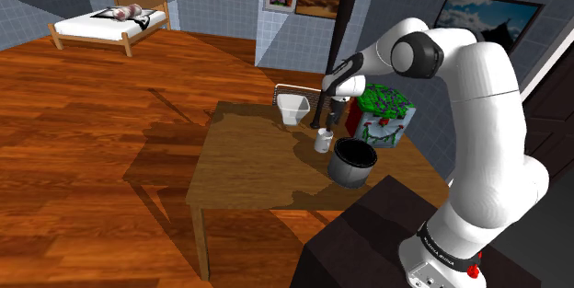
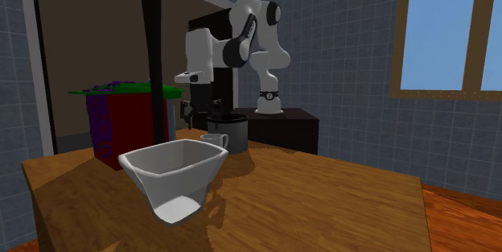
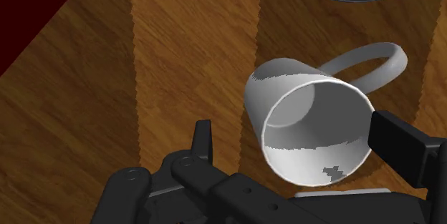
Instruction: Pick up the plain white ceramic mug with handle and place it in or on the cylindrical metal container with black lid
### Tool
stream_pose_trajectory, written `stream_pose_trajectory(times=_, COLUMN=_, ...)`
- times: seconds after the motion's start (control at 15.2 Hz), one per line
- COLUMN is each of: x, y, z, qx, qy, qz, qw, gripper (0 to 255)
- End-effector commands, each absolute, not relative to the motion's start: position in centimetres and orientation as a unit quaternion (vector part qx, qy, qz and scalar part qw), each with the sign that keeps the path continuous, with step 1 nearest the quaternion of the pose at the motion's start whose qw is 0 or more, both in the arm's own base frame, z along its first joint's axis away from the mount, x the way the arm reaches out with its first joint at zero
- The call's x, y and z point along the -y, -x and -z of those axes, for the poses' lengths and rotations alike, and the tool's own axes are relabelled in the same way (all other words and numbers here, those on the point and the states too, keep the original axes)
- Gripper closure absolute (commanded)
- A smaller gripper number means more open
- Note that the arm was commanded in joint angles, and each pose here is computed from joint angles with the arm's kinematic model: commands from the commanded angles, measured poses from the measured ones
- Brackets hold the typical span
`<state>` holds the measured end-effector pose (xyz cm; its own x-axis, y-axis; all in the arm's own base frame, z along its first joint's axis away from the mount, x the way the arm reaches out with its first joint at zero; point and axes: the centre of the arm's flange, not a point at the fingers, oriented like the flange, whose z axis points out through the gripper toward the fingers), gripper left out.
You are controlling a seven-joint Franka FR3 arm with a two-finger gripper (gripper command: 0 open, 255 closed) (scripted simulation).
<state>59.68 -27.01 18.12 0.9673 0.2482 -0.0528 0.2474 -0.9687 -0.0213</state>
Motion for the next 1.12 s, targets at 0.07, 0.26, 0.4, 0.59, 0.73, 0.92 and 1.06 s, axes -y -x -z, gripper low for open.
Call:
stream_pose_trajectory(times=0.07, x=27.6, y=-61.4, z=-15.7, qx=0.133, qy=0.991, qz=-0.026, qw=0.009, gripper=0)
stream_pose_trajectory(times=0.26, x=27.6, y=-61.3, z=-14.2, qx=0.133, qy=0.991, qz=-0.026, qw=0.009, gripper=0)
stream_pose_trajectory(times=0.4, x=27.6, y=-61.3, z=-13.1, qx=0.133, qy=0.991, qz=-0.026, qw=0.009, gripper=0)
stream_pose_trajectory(times=0.59, x=27.6, y=-61.2, z=-12.3, qx=0.133, qy=0.991, qz=-0.026, qw=0.009, gripper=0)
stream_pose_trajectory(times=0.73, x=27.6, y=-61.2, z=-12.3, qx=0.133, qy=0.991, qz=-0.026, qw=0.009, gripper=0)
stream_pose_trajectory(times=0.92, x=27.6, y=-61.2, z=-12.3, qx=0.133, qy=0.991, qz=-0.026, qw=0.009, gripper=0)
stream_pose_trajectory(times=1.06, x=27.6, y=-61.2, z=-12.3, qx=0.133, qy=0.991, qz=-0.026, qw=0.009, gripper=0)
